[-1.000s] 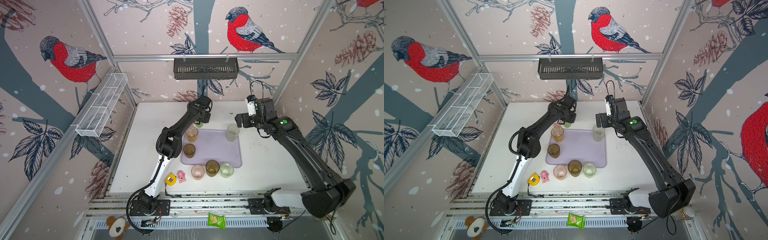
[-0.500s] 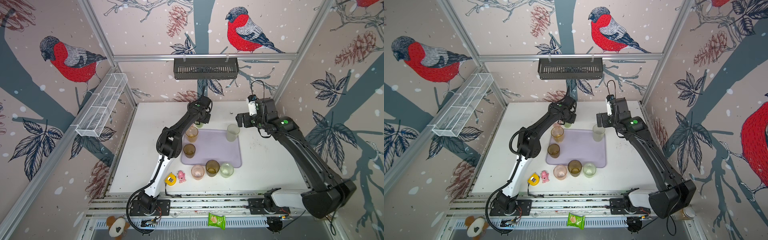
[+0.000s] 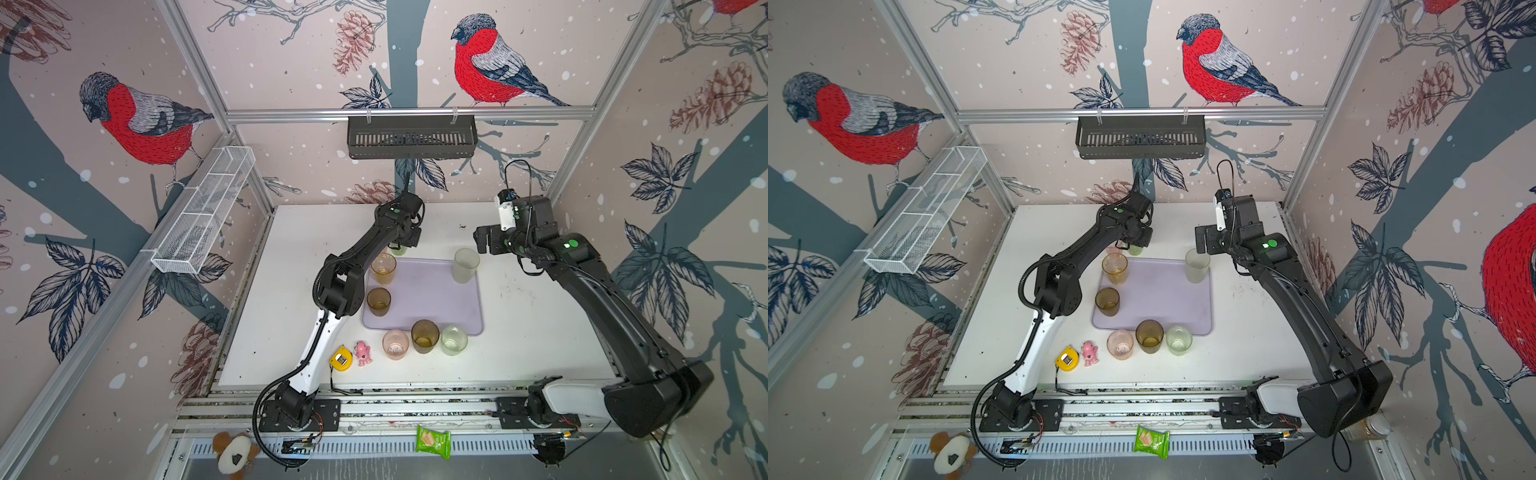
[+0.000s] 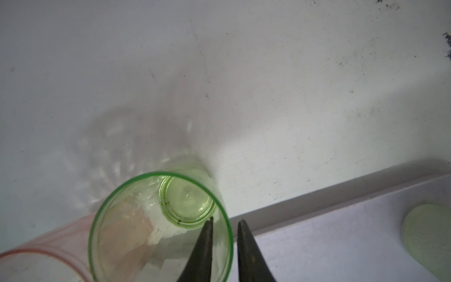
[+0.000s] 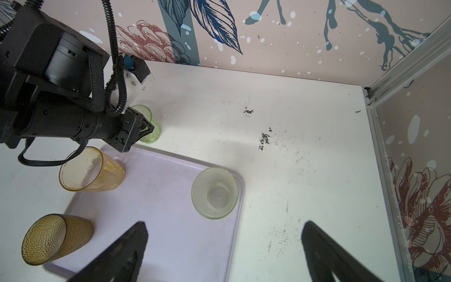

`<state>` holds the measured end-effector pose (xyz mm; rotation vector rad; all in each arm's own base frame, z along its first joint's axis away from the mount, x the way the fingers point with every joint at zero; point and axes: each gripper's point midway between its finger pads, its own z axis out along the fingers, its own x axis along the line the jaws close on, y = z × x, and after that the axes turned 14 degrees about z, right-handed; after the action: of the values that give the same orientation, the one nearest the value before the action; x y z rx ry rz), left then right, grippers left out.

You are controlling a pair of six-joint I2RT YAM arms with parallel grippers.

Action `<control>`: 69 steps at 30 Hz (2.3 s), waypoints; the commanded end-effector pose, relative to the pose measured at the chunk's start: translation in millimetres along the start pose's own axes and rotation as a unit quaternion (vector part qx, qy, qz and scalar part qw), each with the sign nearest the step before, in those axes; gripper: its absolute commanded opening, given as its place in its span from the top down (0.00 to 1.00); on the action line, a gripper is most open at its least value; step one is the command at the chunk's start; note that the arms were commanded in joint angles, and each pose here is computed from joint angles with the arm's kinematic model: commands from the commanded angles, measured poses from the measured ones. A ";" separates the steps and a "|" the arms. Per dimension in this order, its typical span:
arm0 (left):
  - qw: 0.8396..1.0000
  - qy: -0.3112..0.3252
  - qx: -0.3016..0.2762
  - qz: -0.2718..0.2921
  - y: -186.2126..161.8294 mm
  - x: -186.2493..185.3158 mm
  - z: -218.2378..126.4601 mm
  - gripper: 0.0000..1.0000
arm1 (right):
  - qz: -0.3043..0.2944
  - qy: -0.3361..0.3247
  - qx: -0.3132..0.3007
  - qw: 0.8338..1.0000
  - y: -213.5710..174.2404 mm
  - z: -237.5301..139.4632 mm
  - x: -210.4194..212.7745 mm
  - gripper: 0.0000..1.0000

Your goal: Place the glasses into the tray

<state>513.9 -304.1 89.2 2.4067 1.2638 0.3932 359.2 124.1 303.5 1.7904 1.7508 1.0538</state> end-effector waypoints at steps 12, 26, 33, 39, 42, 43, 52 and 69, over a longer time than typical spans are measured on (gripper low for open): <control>1.000 0.006 -0.002 0.005 1.3 2.6 -6.1 0.82 | 0.002 -0.003 -0.018 1.000 8.4 -3.3 -3.0 0.00; 1.000 0.007 -0.004 0.006 3.0 2.9 -13.6 0.87 | 0.003 -0.008 -0.028 1.000 12.0 -7.7 -5.7 0.00; 1.000 0.007 -0.004 0.006 3.1 2.1 -14.3 0.88 | 0.001 -0.009 -0.030 1.000 12.9 -8.5 -6.5 0.00; 1.000 0.008 -0.002 0.008 1.2 2.1 -12.3 0.89 | 0.002 -0.010 -0.033 0.999 14.5 -10.6 -8.0 0.00; 1.000 0.008 -0.001 0.007 1.1 1.9 -11.8 0.90 | 0.003 -0.011 -0.034 0.999 14.8 -10.7 -8.5 0.00; 1.000 0.008 -0.002 0.007 1.4 1.9 -12.2 0.90 | 0.002 -0.011 -0.034 0.999 15.2 -11.4 -8.5 0.00; 1.000 0.007 -0.004 0.009 2.6 -1.2 -13.9 0.93 | 0.001 -0.014 -0.043 0.999 20.8 -14.6 -10.7 0.00; 1.000 0.010 -0.022 0.016 13.0 -10.0 -33.7 1.00 | 0.004 -0.009 -0.046 0.999 22.7 -14.5 -9.4 0.00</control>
<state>507.4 -310.9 115.0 2.3883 1.2312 0.4323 360.7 108.1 318.1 1.7764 1.6749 1.0654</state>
